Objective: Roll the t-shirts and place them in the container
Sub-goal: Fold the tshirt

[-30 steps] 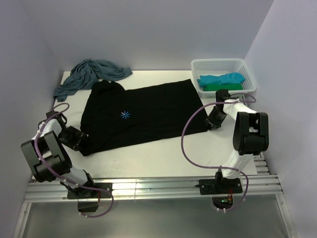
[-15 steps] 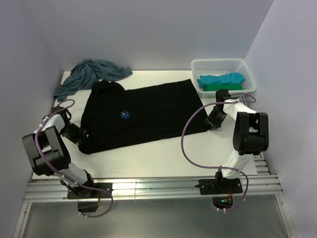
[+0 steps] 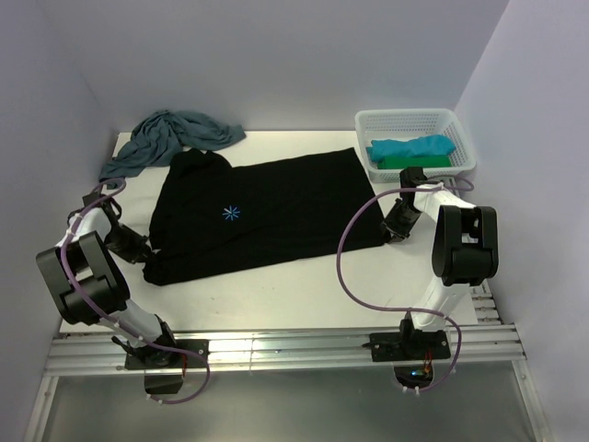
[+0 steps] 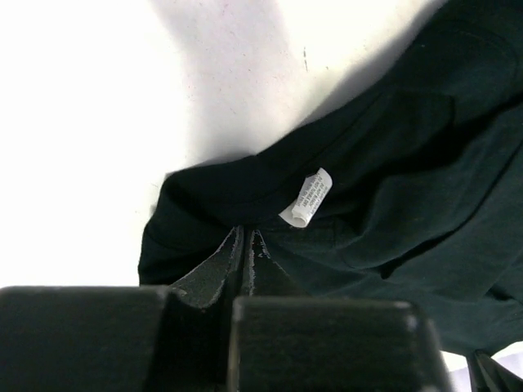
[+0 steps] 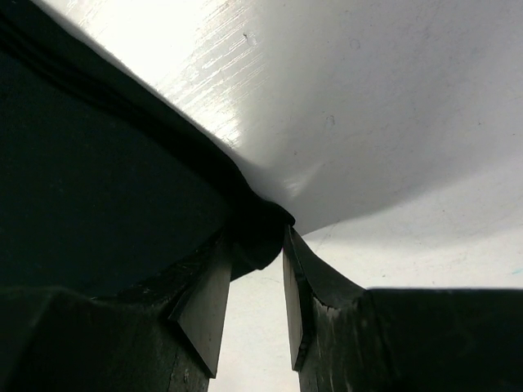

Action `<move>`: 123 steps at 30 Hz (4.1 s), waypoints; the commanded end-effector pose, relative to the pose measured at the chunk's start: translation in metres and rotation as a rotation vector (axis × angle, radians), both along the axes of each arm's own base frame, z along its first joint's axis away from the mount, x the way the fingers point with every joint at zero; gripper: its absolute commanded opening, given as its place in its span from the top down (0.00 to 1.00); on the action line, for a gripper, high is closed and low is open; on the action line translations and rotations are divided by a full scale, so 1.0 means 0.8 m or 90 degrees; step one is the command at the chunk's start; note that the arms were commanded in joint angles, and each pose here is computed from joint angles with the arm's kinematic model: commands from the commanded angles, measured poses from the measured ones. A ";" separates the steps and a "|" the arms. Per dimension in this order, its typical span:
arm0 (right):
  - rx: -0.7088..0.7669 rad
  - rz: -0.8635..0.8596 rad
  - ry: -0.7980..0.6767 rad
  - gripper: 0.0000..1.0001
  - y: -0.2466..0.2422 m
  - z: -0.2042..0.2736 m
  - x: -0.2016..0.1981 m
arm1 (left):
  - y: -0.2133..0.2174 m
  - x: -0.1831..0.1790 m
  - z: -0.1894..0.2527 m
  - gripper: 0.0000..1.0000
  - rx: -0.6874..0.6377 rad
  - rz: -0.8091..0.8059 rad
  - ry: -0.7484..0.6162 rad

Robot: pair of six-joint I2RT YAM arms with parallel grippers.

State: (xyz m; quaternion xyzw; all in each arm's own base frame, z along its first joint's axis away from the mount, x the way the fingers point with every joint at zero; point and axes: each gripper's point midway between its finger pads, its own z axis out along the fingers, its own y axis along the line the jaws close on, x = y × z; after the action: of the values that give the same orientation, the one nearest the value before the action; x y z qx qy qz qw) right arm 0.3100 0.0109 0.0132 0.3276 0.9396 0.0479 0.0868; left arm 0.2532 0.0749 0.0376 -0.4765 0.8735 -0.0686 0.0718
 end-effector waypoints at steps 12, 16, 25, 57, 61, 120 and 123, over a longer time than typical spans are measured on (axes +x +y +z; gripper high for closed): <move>0.004 -0.002 -0.029 0.59 0.004 0.009 0.003 | 0.034 0.026 0.039 0.60 0.049 -0.004 -0.036; 0.003 -0.006 -0.026 0.58 0.004 0.002 0.007 | 0.039 0.028 0.065 0.58 0.061 0.004 -0.048; -0.006 -0.020 -0.001 1.00 -0.001 -0.011 0.017 | -0.003 -0.019 0.052 0.56 0.011 0.040 -0.048; 0.067 -0.034 -0.005 1.00 0.025 -0.011 0.047 | -0.022 -0.054 0.027 0.57 0.024 0.132 -0.077; 0.067 -0.034 -0.006 1.00 0.025 -0.011 0.047 | -0.016 -0.055 0.025 0.53 0.036 0.144 -0.064; -0.029 0.030 -0.067 1.00 -0.009 0.145 0.073 | -0.040 0.045 0.103 1.00 -0.019 0.105 -0.069; -0.032 0.020 -0.148 1.00 -0.011 0.210 0.110 | -0.021 0.076 0.167 1.00 0.022 0.109 -0.134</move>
State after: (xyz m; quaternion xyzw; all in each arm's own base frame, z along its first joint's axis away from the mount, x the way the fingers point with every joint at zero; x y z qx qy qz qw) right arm 0.3774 0.0089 0.1233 0.3095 0.9390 0.0603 0.1371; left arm 0.2898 0.0526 0.1131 -0.5385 0.8328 -0.0735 0.1053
